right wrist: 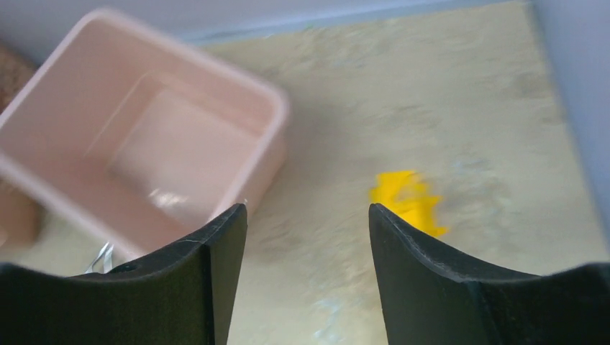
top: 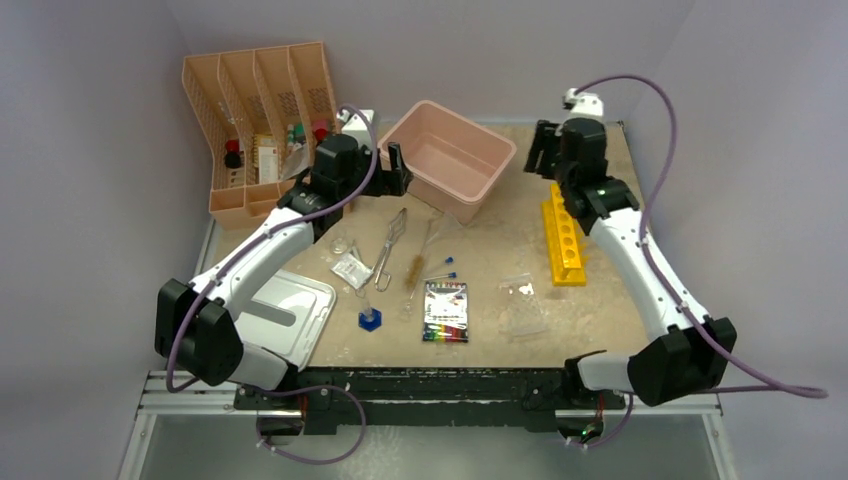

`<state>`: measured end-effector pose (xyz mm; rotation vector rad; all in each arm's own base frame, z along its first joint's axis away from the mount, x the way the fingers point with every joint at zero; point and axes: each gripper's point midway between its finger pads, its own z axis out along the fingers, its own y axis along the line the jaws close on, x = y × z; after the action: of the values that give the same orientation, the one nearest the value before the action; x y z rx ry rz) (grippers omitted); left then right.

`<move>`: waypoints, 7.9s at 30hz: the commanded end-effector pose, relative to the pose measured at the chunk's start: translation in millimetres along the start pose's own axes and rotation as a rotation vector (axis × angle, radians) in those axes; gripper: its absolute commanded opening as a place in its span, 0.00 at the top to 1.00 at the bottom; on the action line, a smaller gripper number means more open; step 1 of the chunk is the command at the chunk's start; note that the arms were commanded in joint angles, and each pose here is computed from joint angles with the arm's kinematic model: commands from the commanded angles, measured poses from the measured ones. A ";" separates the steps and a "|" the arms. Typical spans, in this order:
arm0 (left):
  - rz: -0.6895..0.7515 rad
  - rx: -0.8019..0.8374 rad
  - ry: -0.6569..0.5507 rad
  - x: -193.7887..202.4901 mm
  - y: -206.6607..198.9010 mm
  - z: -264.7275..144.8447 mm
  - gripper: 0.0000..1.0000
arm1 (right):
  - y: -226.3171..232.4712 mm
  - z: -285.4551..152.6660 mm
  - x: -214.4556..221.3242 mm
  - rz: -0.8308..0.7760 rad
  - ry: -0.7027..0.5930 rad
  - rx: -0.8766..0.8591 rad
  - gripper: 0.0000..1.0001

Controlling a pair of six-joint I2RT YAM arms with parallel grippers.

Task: Organize the chemistry lab equipment

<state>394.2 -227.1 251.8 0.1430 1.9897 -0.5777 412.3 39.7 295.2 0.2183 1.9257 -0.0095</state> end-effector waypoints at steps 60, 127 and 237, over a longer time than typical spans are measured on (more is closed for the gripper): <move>-0.213 -0.239 -0.106 11.2 48.5 -44.7 0.34 | 178.8 -47.8 307.4 -0.054 0.623 -0.160 0.44; -0.218 0.590 0.139 69.1 -156.2 4.1 0.35 | 124.8 -49.6 141.0 0.554 0.287 -0.149 0.79; 0.089 0.360 0.085 27.7 -93.5 5.9 0.38 | 6.2 -72.1 142.5 0.005 0.221 -0.031 0.83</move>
<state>346.2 -322.3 232.7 0.5622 1.9809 -0.9228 303.5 89.3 198.8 0.2514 2.1611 0.3133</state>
